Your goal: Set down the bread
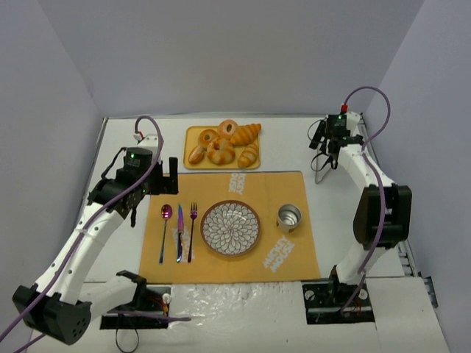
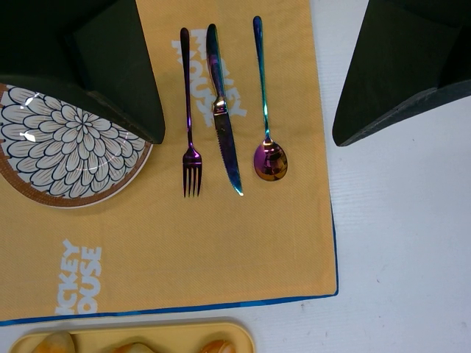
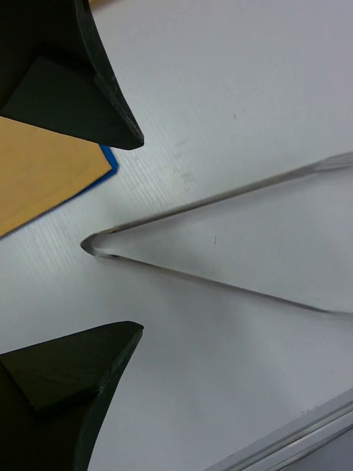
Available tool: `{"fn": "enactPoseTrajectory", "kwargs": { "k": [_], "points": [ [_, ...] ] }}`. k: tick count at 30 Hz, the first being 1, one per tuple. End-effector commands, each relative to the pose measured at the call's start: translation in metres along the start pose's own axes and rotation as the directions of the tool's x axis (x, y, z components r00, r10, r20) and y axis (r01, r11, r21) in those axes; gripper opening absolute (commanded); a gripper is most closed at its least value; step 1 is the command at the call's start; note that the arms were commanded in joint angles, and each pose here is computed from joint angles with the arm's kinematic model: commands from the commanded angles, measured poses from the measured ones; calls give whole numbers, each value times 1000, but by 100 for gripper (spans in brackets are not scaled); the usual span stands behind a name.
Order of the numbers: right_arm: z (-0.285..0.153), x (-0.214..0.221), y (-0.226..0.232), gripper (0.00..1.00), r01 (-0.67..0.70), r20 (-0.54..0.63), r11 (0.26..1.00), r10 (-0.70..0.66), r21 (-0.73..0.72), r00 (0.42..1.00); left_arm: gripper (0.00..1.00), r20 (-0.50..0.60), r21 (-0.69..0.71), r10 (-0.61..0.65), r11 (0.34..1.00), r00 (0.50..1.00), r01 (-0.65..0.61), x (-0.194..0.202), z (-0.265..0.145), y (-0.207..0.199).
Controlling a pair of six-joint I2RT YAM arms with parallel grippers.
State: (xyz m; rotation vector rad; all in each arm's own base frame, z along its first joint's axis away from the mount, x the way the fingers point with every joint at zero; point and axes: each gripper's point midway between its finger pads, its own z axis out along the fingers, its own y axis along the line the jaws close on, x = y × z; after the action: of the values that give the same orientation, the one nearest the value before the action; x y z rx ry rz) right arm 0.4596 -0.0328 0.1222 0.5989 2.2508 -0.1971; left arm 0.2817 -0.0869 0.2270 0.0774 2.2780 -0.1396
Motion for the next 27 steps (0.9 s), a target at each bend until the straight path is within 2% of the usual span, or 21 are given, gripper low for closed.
{"fn": "enactPoseTrajectory", "kwargs": {
  "k": [1, 20, 27],
  "points": [
    [8, -23, 14, 100, -15, 41, 999, 16, -30, 999, 96, 65, 19, -4, 1000, 998, 3, -17, -7, -4],
    [69, 20, 12, 100, 30, -86, 999, -28, 18, 996, 96, 67, 21, -4, 1000, 998, 3, -17, -8, -4],
    [85, 32, -5, 100, 20, -120, 998, -13, 59, 993, 96, 64, 18, -5, 1000, 998, 3, -17, -7, -4]
  ]
}}
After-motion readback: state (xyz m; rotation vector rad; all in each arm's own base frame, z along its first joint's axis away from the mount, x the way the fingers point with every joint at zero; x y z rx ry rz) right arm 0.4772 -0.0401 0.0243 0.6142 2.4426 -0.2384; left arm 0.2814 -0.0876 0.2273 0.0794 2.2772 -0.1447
